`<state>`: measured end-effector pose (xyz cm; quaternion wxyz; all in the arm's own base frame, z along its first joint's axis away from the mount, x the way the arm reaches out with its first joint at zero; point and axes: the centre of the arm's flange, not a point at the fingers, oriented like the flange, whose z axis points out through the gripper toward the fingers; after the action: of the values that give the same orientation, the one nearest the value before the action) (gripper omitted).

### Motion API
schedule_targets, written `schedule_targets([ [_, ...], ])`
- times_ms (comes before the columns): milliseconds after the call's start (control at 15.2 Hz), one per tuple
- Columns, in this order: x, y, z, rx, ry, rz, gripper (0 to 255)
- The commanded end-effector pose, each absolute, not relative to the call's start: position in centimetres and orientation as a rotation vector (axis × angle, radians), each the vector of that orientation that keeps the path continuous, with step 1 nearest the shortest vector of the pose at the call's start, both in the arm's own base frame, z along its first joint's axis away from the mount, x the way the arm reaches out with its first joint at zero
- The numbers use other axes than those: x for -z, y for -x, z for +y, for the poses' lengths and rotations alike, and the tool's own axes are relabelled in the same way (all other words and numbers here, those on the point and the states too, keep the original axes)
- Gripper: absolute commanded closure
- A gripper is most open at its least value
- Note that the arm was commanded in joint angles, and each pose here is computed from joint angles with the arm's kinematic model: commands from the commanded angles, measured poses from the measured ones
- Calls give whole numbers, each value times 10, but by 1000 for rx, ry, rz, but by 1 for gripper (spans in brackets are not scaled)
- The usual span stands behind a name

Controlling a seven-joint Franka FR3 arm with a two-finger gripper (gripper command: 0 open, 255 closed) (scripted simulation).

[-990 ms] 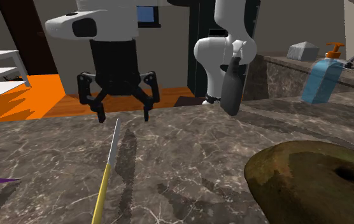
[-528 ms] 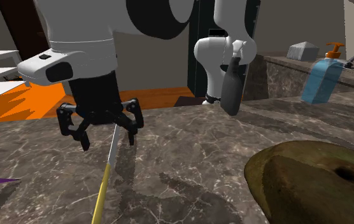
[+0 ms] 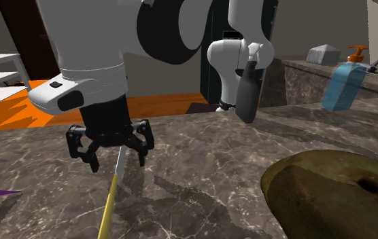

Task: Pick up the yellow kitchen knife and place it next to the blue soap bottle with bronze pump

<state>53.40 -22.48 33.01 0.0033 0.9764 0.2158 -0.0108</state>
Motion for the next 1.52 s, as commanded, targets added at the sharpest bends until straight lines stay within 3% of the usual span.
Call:
schedule_targets([
  [0, -330, -534, -225, 34, -3061, 677, 0],
  [198, -330, -534, -225, 34, -3061, 677, 0],
  [264, -330, -534, -225, 34, -3061, 677, 255],
  [858, -330, -534, -225, 34, -3061, 677, 255],
  [1452, -377, -534, -225, 34, -3061, 677, 255],
])
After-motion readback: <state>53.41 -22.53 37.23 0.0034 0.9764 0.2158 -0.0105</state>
